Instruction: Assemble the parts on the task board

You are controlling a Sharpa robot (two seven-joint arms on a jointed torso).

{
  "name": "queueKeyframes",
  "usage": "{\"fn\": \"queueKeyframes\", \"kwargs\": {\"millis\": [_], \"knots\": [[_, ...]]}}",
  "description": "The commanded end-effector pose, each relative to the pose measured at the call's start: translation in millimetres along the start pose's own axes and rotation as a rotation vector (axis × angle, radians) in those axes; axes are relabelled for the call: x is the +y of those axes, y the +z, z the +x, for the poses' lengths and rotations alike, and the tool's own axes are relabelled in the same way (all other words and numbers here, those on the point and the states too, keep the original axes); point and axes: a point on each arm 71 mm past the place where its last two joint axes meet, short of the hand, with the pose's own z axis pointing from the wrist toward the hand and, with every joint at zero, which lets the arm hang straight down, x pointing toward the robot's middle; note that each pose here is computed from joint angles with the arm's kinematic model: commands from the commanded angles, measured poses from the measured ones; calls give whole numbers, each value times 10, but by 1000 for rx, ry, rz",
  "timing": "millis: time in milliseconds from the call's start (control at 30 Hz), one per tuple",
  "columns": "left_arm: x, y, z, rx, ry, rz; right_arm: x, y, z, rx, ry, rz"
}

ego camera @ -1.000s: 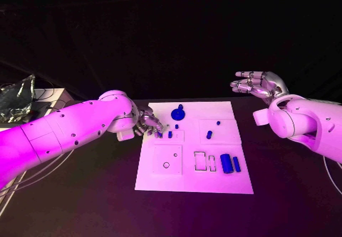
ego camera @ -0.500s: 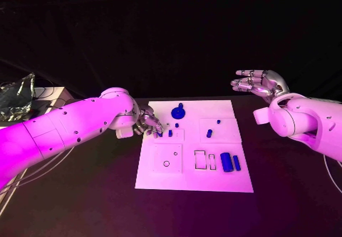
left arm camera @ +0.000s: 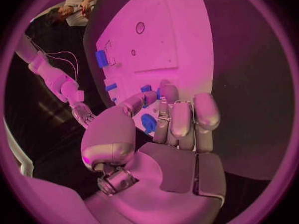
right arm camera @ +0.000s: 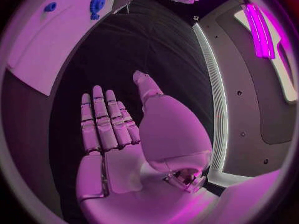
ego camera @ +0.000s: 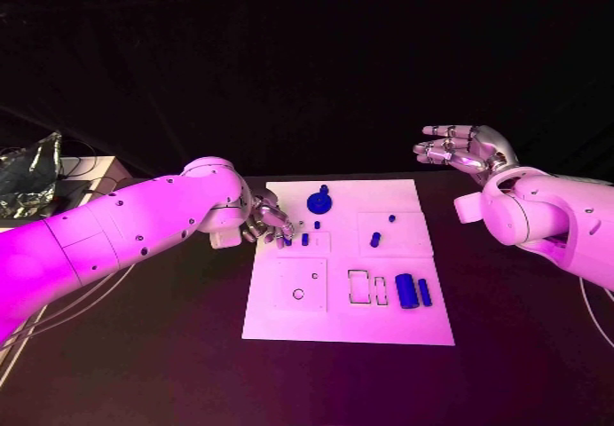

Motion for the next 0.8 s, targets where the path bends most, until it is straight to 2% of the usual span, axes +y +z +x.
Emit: {"fn": "queueKeyframes", "kwargs": {"millis": [33,533,800], "knots": [[-22,41,79,20,16,2,9,-2,18,19,4,-10],[-56,47,101,5,100,-15,8,-6,15,20,5,-9],[-29,50,91,-14,129,-36,8,-7,18,22,6,-8]]}}
